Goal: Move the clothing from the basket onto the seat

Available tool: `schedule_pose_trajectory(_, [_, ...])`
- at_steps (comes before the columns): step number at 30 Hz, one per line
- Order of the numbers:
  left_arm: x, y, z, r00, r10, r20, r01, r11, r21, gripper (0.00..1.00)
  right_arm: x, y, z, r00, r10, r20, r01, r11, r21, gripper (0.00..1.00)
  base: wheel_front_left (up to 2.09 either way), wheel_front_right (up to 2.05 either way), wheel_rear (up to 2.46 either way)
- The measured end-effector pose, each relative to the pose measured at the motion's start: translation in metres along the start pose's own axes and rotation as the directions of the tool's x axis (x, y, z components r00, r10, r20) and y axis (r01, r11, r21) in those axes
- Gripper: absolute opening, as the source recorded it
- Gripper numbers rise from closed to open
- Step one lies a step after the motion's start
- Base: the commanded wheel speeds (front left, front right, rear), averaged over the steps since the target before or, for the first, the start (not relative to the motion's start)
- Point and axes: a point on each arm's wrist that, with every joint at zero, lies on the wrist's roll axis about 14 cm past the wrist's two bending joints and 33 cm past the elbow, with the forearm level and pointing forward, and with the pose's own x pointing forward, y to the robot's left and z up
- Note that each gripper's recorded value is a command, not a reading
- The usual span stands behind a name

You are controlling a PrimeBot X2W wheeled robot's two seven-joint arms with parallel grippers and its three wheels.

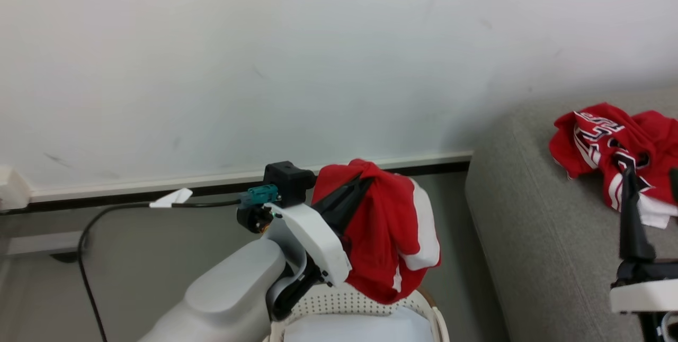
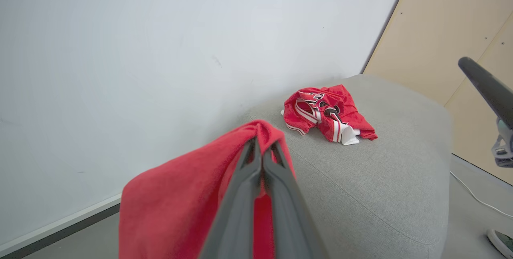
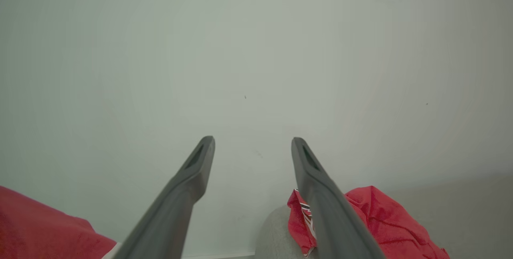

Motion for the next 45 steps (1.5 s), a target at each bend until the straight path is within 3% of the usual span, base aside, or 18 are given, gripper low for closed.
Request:
schedule_pose_trajectory(10, [-0.019,-0.012,0.076,0.981,-0.005,0.194,-0.017,0.994,0.109,0.0,-0.009,0.054,-0.019,0.988,0.146,-0.059,-0.141,0.987,0.074,1.0,0.0,0.0,0.0])
schedule_pose_trajectory(14, [-0.022,-0.011,0.1,0.97,-0.005,0.244,-0.029,0.99,0.137,0.0,-0.018,0.09,-0.03,0.963,0.254,-0.092,-0.242,0.962,0.125,1.0,0.0,0.0,0.0])
schedule_pose_trajectory(22, [-0.025,-0.008,0.112,0.965,0.001,0.264,-0.042,0.988,0.149,0.0,-0.025,0.11,-0.032,0.943,0.319,-0.099,-0.302,0.94,0.158,1.0,0.0,0.0,0.0])
schedule_pose_trajectory(34, [-0.025,-0.007,0.106,0.971,0.012,0.238,-0.047,0.989,0.141,0.0,-0.037,0.187,-0.04,0.828,0.549,-0.115,-0.523,0.83,0.196,1.0,0.0,0.0,0.0])
schedule_pose_trajectory(45, [-0.035,-0.019,0.101,0.976,0.004,0.22,-0.034,0.99,0.135,0.0,-0.037,0.251,-0.066,0.726,0.666,-0.173,-0.618,0.742,0.26,1.0,0.0,0.0,0.0])
